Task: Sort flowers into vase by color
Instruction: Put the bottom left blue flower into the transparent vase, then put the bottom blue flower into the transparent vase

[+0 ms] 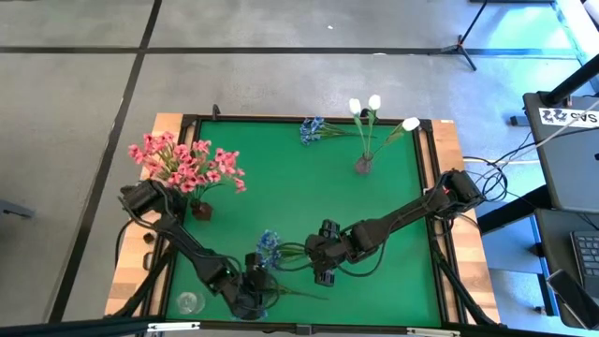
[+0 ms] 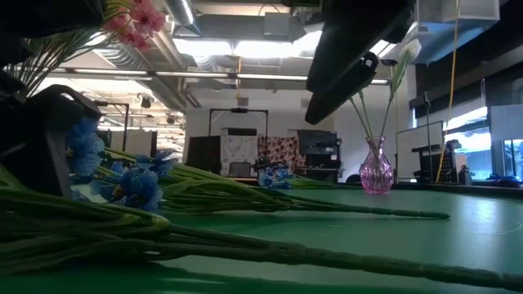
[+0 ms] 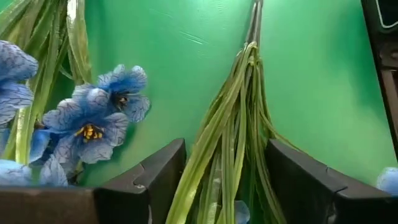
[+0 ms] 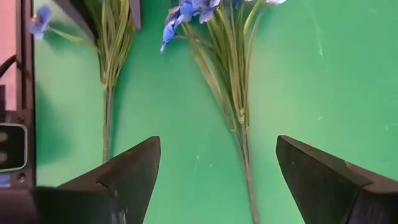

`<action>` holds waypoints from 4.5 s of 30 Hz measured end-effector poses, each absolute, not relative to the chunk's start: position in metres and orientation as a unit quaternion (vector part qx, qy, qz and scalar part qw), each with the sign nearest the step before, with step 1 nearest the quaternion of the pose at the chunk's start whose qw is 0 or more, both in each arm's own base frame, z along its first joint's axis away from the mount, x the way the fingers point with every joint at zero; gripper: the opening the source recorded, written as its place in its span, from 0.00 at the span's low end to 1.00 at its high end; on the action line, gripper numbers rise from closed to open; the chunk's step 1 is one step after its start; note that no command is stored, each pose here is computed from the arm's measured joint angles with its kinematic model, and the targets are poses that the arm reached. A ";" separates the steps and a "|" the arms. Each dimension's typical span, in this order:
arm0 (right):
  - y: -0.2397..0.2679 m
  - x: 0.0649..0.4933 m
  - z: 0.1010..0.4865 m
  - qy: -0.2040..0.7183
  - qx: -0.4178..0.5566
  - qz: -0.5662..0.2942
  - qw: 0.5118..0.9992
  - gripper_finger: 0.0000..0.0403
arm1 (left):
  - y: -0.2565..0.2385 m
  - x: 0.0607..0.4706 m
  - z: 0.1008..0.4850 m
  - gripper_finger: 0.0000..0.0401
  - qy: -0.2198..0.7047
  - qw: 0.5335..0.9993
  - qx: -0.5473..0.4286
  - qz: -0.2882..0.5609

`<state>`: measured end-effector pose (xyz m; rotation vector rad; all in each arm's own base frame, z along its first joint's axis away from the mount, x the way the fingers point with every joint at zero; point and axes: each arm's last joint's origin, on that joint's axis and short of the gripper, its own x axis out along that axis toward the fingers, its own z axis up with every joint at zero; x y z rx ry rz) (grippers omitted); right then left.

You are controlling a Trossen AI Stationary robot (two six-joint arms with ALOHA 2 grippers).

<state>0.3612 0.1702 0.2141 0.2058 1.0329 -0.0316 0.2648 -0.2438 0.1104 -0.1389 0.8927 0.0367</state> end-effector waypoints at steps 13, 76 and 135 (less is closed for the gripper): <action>0.165 0.354 0.247 0.542 0.038 -0.053 0.838 0.79 | -0.230 0.247 0.137 0.04 0.496 0.867 -0.047 0.005; 0.165 0.367 0.266 0.447 0.022 -0.115 0.887 0.79 | -0.179 0.143 0.355 0.08 0.850 0.420 -0.316 0.039; 0.151 0.435 0.138 0.449 0.034 0.005 0.893 0.05 | -0.139 0.166 0.447 0.42 0.346 0.898 -0.267 0.051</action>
